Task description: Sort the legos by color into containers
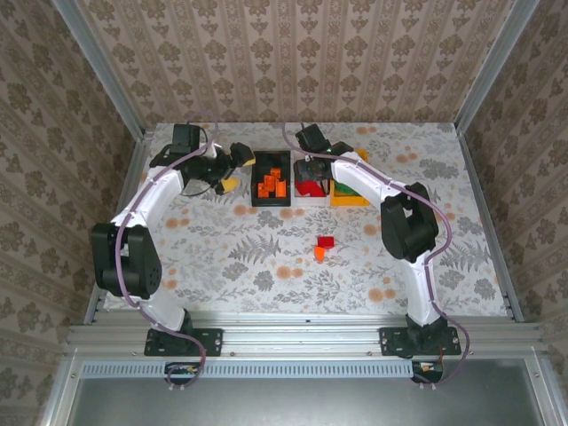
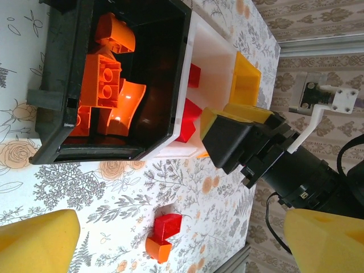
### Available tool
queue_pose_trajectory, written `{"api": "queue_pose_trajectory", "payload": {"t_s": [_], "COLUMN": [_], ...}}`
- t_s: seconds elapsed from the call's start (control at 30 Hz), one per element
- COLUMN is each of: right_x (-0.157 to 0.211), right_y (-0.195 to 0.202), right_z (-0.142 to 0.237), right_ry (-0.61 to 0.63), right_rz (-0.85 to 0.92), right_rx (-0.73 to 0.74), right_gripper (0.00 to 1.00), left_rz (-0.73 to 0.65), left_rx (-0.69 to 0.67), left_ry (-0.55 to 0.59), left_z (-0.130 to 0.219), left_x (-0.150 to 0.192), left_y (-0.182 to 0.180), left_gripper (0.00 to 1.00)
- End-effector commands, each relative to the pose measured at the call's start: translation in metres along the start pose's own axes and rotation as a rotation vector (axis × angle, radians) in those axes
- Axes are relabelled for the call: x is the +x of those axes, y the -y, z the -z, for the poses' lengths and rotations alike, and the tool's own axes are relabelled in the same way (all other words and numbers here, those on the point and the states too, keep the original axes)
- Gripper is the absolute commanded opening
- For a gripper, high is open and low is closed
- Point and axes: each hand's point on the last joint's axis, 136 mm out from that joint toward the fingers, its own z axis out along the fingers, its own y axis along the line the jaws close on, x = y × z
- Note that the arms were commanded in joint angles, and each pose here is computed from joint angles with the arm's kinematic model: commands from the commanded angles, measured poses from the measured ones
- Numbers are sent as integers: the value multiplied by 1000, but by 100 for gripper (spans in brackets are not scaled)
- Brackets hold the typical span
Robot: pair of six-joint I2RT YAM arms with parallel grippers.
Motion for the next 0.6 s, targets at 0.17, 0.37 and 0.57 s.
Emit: {"api": "queue_pose_trajectory", "payload": {"t_s": [0.17,0.37,0.57], "right_x": [7,120,168], "right_y": [5,1,-13], "right_z": [77,99,86], "right_ry": [101,63,10], "right_rz": [-13,-113,-188], "right_rx": [6,18,-19], "right_gripper": [64,73,79], "left_rz": [1,-23,-44], "left_rx": [28,27,22], "left_ry": [-9,-45,-83], "left_z": [0,-10,-22], "left_x": [4,19,33], "left_y": [6,15,19], "left_gripper": [100,100,100]}}
